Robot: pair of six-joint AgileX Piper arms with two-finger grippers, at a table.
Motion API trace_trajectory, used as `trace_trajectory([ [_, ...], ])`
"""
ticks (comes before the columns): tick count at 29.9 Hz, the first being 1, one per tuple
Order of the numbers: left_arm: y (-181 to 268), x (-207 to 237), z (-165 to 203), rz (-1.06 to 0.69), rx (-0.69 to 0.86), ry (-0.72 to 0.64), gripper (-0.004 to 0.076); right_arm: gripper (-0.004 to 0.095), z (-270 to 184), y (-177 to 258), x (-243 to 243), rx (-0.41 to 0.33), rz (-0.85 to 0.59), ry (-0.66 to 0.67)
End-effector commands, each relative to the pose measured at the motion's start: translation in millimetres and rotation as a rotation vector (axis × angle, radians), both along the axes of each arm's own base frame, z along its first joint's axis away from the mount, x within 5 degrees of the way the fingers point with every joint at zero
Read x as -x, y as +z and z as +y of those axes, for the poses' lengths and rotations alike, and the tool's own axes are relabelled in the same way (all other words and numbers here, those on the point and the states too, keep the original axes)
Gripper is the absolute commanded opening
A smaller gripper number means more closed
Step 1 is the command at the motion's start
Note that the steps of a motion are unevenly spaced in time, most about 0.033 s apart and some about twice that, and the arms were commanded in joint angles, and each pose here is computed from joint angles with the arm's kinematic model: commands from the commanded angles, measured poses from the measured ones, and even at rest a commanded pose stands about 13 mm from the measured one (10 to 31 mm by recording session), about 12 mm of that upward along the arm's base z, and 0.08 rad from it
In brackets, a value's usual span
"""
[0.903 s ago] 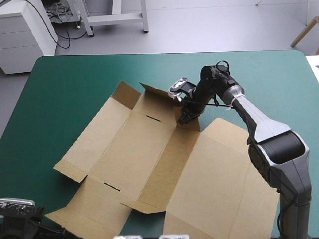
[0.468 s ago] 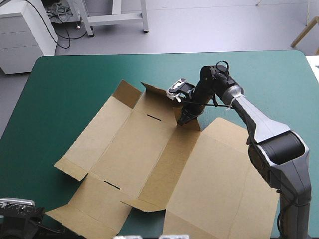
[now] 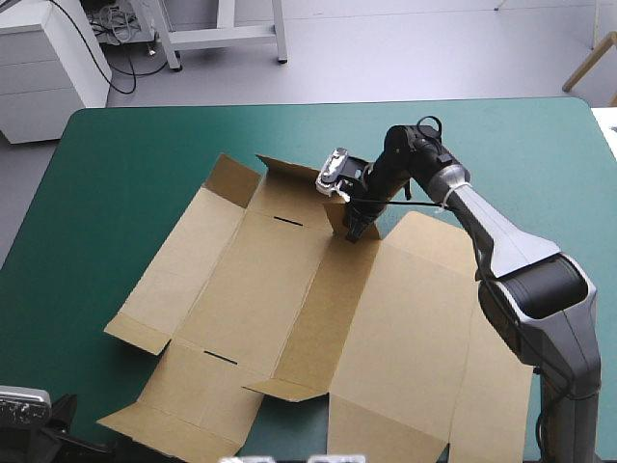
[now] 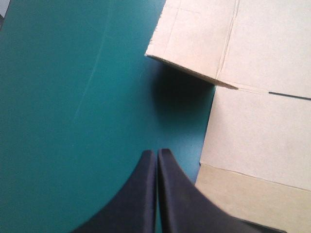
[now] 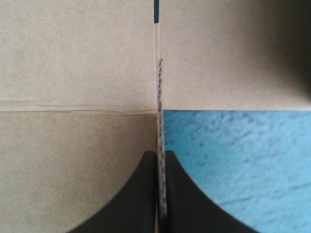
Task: Fold the box
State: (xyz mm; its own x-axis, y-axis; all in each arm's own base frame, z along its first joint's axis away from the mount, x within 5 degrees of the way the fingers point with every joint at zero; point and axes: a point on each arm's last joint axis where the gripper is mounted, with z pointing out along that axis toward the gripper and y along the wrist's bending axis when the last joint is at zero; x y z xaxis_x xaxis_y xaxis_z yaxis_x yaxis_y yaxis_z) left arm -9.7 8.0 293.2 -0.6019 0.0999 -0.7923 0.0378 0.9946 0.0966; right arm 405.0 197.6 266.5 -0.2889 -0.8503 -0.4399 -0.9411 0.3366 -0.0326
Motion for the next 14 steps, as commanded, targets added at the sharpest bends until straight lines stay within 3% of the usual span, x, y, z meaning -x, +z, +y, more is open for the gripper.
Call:
trace_trajectory([
  [1,9.8,0.1,-1.2,-0.03,0.014,-0.007,-0.001,-0.002,20.4,50.5,7.8,-0.101,-0.226,0.099],
  [6,9.7,0.1,-2.5,-0.029,0.026,-0.015,-0.001,-0.002,62.1,62.5,19.0,-0.12,-0.412,0.282],
  [14,9.7,0.1,-2.5,-0.029,0.026,-0.015,-0.001,-0.002,106.9,37.0,26.3,-0.122,-0.396,0.409],
])
